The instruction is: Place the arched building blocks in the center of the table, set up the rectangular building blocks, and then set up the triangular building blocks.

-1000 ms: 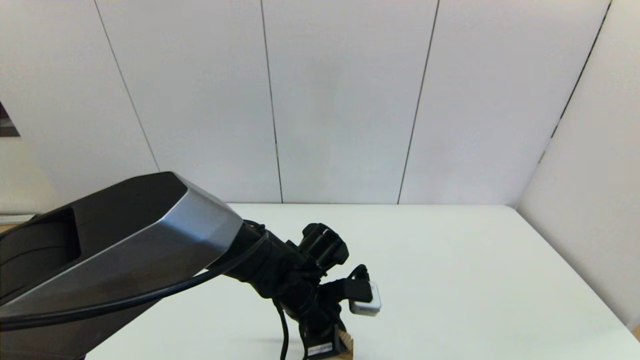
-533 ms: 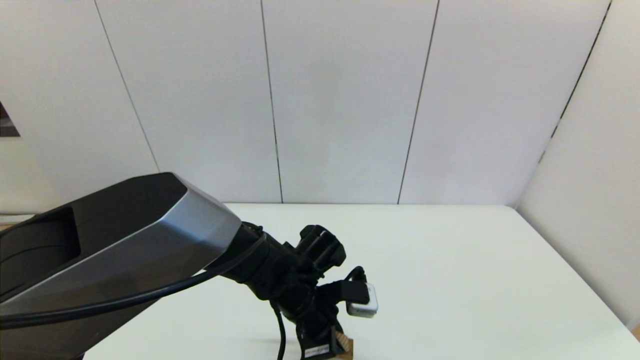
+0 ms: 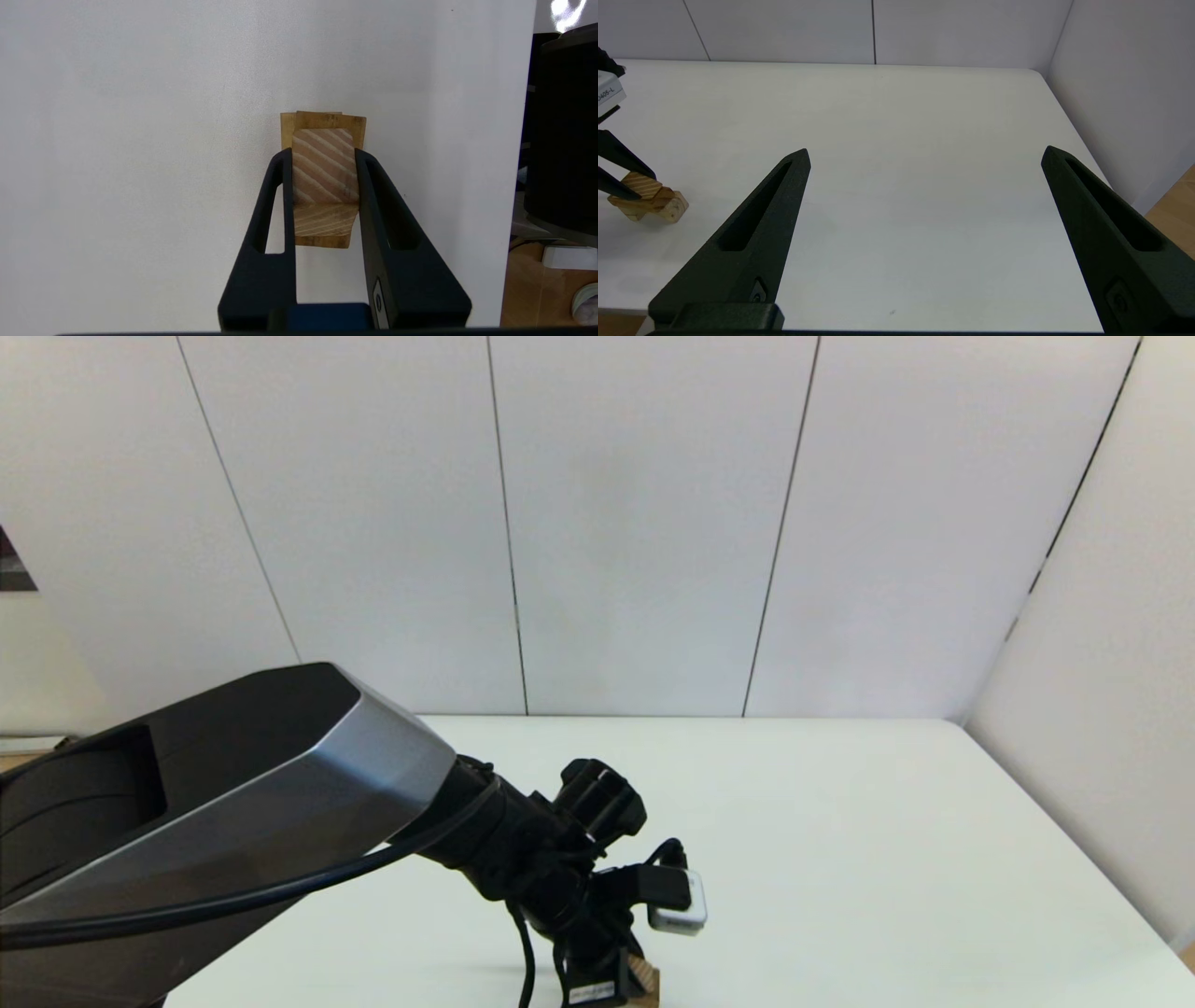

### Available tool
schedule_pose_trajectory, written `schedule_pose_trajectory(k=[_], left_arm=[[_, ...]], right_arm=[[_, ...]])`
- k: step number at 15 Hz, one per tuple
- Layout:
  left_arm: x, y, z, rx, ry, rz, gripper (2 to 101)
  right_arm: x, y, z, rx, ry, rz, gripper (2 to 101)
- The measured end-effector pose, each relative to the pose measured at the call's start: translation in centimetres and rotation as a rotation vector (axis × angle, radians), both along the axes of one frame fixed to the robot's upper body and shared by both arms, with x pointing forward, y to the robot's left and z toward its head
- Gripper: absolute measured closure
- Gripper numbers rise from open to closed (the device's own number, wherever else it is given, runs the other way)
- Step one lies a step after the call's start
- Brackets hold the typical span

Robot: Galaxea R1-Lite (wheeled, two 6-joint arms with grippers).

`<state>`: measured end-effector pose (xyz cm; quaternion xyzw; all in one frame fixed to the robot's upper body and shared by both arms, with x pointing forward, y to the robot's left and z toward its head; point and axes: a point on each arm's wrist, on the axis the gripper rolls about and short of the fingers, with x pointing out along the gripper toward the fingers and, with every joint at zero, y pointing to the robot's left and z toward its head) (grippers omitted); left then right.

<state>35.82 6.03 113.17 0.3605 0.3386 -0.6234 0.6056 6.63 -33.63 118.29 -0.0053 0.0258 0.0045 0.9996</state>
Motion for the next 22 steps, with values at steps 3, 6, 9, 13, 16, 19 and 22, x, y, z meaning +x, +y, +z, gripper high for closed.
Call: schedule_pose_trajectory(k=[3,6,9,13,16,19,22], left_arm=[[0.0,0.0,0.0,-0.001,-0.002,-0.004,79.3],[0.0,0.0,0.0,-0.003,-0.003,-0.004,79.3],[0.0,0.0,0.0,-0.002,-0.003,-0.004,79.3],[0.1,-0.1,0.1,-0.004,-0.006,-0.001,53.1],[0.1,0.0,0.3,-0.008,-0.008,-0.002,38.3],[0.6,0.3,2.0,-0.051,-0.044,0.016,27.7],[1.4,1.9,6.3,-0.134,-0.123,0.07,20.8]], right_arm=[[0.0,0.0,0.0,0.001,0.0,-0.001,4.3],[0.0,0.0,0.0,0.0,0.0,-0.001,4.3],[0.0,0.0,0.0,0.0,0.0,0.0,4.3],[0.0,0.0,0.0,0.0,0.0,0.0,4.3],[0.0,0.0,0.0,0.0,0.0,-0.001,4.3],[0.0,0.0,0.0,0.001,0.0,0.0,4.3],[0.0,0.0,0.0,0.0,0.0,-0.001,4.3]])
